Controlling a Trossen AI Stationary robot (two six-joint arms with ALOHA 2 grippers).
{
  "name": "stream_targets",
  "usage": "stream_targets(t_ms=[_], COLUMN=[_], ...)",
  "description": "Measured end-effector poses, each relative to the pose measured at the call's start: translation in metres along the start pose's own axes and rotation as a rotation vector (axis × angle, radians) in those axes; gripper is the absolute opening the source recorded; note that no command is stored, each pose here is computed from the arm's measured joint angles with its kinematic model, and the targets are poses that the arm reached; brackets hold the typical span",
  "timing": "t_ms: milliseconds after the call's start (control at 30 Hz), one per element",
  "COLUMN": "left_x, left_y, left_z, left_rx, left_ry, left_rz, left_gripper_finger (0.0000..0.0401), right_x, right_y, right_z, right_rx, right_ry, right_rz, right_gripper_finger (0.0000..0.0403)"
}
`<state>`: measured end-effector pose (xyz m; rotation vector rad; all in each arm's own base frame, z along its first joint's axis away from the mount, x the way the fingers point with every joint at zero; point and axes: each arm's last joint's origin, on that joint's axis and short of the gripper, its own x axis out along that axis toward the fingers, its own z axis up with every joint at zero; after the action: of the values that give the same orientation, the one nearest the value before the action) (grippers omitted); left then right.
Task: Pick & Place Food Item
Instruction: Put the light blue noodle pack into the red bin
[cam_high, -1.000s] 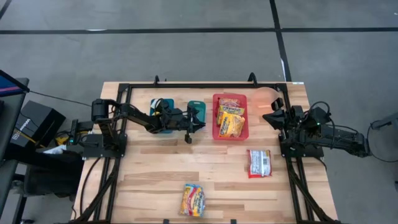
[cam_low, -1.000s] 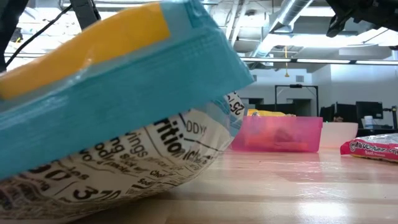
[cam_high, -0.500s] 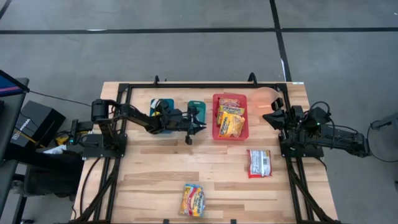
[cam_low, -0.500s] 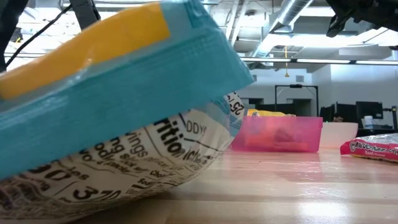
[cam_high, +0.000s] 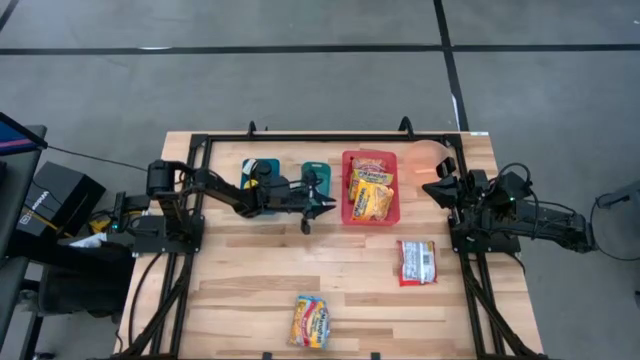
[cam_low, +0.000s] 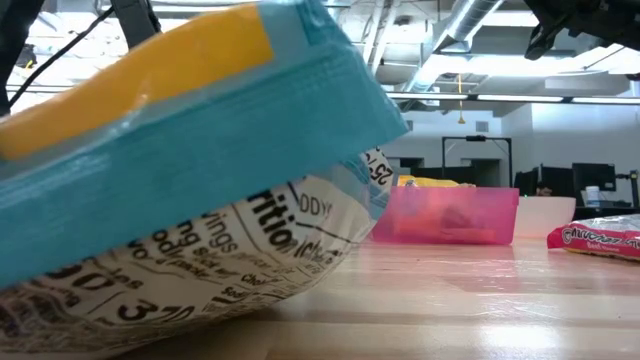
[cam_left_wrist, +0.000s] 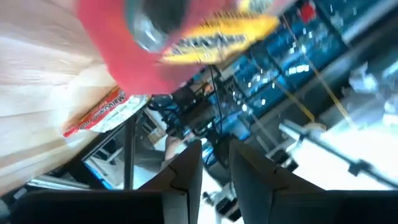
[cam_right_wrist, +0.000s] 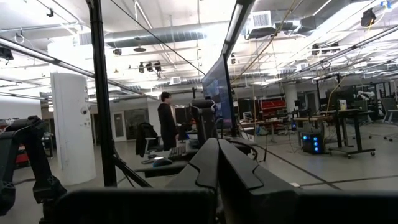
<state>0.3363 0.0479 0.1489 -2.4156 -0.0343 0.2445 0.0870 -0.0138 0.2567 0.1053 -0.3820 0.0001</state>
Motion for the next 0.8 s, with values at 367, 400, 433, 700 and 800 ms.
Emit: stream_targets(t_ms=[367, 400, 433, 700, 800], left_x=[-0.003, -0.004, -0.004, -0.008, -0.009], left_y=[-0.011, -0.012, -0.012, -0.015, -0.013], left_z=[-0.024, -0.026, -0.027, -0.037, -0.039], left_rx=[0.680, 0.754, 0.818, 1.427, 1.653], left_ry=[0.159, 0.178, 0.199, 0.314, 0.369], left_rz=[-0.215, -0.233, -0.246, -0.395, -0.446], left_gripper_finger=[0.0013, 0.0007, 0.0004, 0.0001, 0.0001], right_x=[0.000, 0.000, 0.000, 0.000, 0.000], right_y=[0.000, 0.000, 0.000, 0.000, 0.000], right_z=[0.000, 0.000, 0.000, 0.000, 0.000], right_rx=[0.000, 0.000, 0.000, 0.000, 0.000], right_ry=[0.000, 0.000, 0.000, 0.000, 0.000], right_rz=[0.000, 0.000, 0.000, 0.000, 0.000], right_gripper_finger=[0.0001, 0.0001, 0.0001, 0.0001, 0.0001])
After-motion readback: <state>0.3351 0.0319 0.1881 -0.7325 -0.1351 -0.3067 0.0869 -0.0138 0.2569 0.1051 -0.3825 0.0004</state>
